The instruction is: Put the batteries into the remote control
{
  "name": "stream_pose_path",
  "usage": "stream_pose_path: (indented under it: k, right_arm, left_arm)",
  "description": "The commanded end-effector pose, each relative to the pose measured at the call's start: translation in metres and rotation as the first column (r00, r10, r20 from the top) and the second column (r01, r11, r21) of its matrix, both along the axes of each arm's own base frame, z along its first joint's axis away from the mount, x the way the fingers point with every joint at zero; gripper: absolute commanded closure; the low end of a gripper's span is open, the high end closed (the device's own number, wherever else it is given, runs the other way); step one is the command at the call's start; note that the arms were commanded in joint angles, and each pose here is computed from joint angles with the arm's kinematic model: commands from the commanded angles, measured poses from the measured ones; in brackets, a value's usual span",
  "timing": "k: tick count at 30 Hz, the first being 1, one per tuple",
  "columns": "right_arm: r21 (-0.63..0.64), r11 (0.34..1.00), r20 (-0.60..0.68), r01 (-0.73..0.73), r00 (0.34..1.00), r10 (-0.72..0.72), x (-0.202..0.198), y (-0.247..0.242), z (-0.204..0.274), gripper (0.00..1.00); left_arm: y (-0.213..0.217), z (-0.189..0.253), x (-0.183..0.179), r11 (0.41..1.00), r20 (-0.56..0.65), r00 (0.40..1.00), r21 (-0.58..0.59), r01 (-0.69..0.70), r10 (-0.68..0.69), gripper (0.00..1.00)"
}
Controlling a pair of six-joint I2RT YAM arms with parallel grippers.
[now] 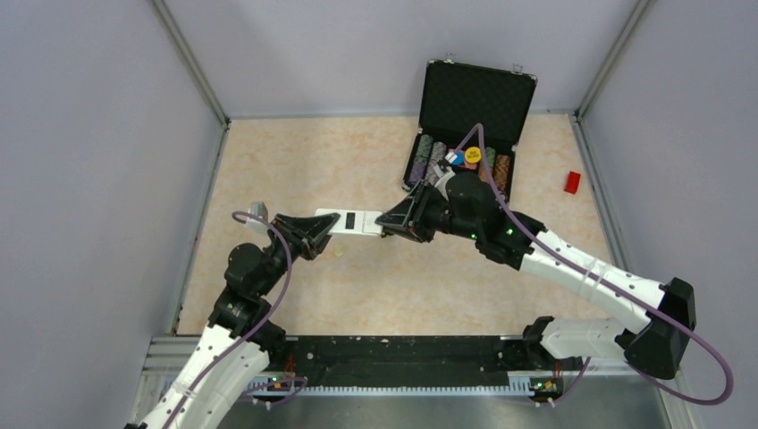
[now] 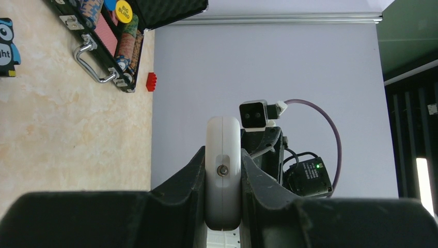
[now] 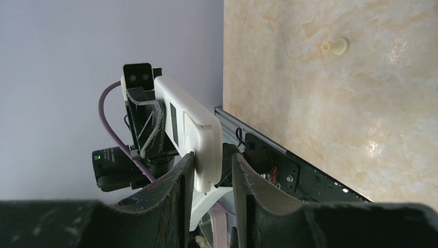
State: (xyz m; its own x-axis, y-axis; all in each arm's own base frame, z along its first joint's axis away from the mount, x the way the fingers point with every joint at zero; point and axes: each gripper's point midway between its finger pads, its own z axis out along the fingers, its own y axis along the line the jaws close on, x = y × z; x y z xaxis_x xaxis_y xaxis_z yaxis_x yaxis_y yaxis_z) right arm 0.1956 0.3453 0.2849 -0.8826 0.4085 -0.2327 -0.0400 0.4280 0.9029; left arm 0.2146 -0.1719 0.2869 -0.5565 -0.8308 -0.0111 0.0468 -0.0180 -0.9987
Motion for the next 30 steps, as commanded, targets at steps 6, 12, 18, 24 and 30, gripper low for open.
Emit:
stream_pose_path:
  k: [6,12,18,24,30]
  right_arm:
    - [0.027,0.999,0.062,-0.020,0.998,0.018,0.002,0.002,0.022,0.67]
    - [0.030,0.999,0.070,-0.039,0.997,0.036,0.001,0.004,0.017,0.64]
    - [0.031,0.995,0.109,-0.092,0.990,0.088,-0.004,0.008,0.014,0.63]
    - [0.028,0.991,0.149,-0.132,0.981,0.127,-0.009,0.009,0.007,0.65]
    - [0.058,0.990,0.202,-0.129,0.973,0.115,-0.012,0.002,0.008,0.69]
  left_arm:
    - [0.001,0.032,-0.006,0.998,0.107,0.994,-0.054,0.015,-0.009,1.00]
    - [-0.001,0.036,-0.008,0.998,0.107,0.994,-0.064,0.031,-0.024,1.00]
    - [-0.004,0.043,-0.010,0.995,0.099,0.994,-0.088,0.054,-0.045,1.00]
    - [-0.005,0.053,-0.012,0.988,0.089,0.994,-0.133,0.077,-0.066,1.00]
    - [-0.004,0.059,-0.014,0.982,0.087,0.994,-0.166,0.086,-0.072,1.00]
